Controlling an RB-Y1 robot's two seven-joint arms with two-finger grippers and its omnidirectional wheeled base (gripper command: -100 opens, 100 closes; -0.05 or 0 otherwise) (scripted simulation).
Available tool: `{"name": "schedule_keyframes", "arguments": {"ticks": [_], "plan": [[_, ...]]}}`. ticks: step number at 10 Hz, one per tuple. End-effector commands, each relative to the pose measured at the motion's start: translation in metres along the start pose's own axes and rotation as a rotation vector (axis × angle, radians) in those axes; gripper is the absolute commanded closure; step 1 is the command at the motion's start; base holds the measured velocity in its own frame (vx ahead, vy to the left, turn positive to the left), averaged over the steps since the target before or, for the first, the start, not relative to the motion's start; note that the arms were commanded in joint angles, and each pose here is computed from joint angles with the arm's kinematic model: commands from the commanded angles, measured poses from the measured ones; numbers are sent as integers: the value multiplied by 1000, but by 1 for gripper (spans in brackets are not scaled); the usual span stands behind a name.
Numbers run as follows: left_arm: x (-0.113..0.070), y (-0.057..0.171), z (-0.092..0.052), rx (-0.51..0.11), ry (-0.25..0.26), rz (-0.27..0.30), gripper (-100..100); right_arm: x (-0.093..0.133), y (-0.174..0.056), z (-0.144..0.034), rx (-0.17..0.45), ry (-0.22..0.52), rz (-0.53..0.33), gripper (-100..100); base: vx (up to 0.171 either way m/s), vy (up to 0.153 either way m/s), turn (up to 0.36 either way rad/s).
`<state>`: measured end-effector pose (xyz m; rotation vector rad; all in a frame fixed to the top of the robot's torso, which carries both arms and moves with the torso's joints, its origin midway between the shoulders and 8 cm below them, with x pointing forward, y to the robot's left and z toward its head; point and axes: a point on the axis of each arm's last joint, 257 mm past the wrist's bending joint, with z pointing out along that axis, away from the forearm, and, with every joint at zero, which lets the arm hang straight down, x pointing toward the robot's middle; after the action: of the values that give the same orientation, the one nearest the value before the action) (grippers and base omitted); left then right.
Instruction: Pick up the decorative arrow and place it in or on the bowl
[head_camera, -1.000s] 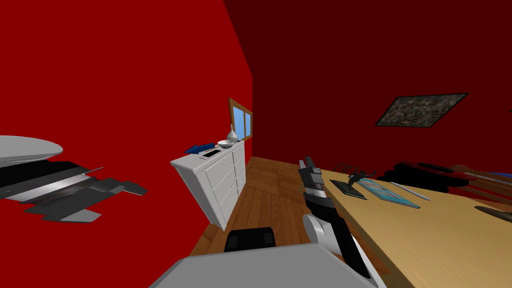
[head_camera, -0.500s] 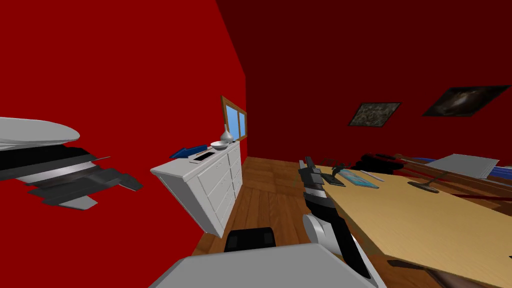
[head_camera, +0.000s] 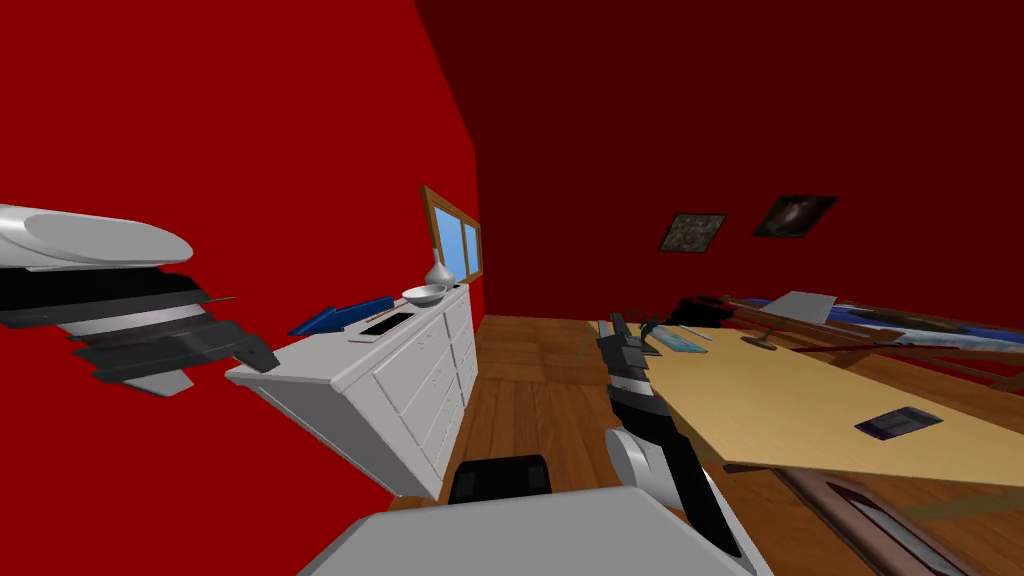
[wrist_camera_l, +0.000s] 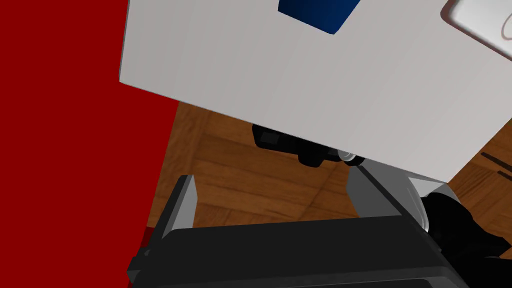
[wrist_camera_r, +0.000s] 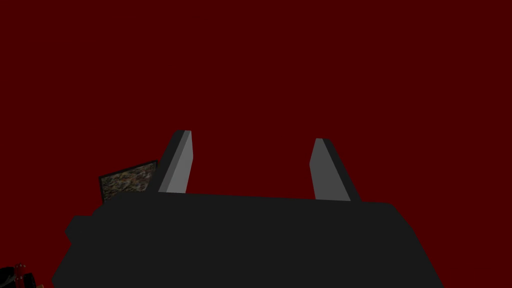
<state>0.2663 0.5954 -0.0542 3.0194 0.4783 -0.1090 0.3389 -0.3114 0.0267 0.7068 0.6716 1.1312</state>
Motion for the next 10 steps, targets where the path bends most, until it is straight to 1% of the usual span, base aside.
{"name": "schedule_keyframes", "arguments": {"ticks": [1, 3, 4, 6, 7, 8, 9, 10], "plan": [[3, 1, -15, 43, -11, 58, -100, 0, 0, 0, 0, 0, 0, 0, 79, 77, -299], [5, 5, -35, 92, -32, 131, -100, 0, 0, 0, 0, 0, 0, 0, 127, 122, -404], [4, 7, -42, 107, -45, 155, -100, 0, 0, 0, 0, 0, 0, 0, 136, 159, -261], [1, 10, -51, 121, -70, 184, -100, 0, 0, 0, 0, 0, 0, 0, 119, 131, -205], [3, 9, -50, 117, -60, 175, -100, 0, 0, 0, 0, 0, 0, 0, 44, 51, -38], [2, 10, -50, 117, -64, 178, 0, 0, 0, 0, 0, 0, 0, 0, 9, 10, 3], [0, 1, -49, 116, -60, 185, -100, 0, 0, 0, 0, 0, 0, 0, 35, -22, 35], [-3, -7, -48, 116, -56, 190, -100, 0, 0, 0, 0, 0, 0, 0, 68, -72, 68]]}}
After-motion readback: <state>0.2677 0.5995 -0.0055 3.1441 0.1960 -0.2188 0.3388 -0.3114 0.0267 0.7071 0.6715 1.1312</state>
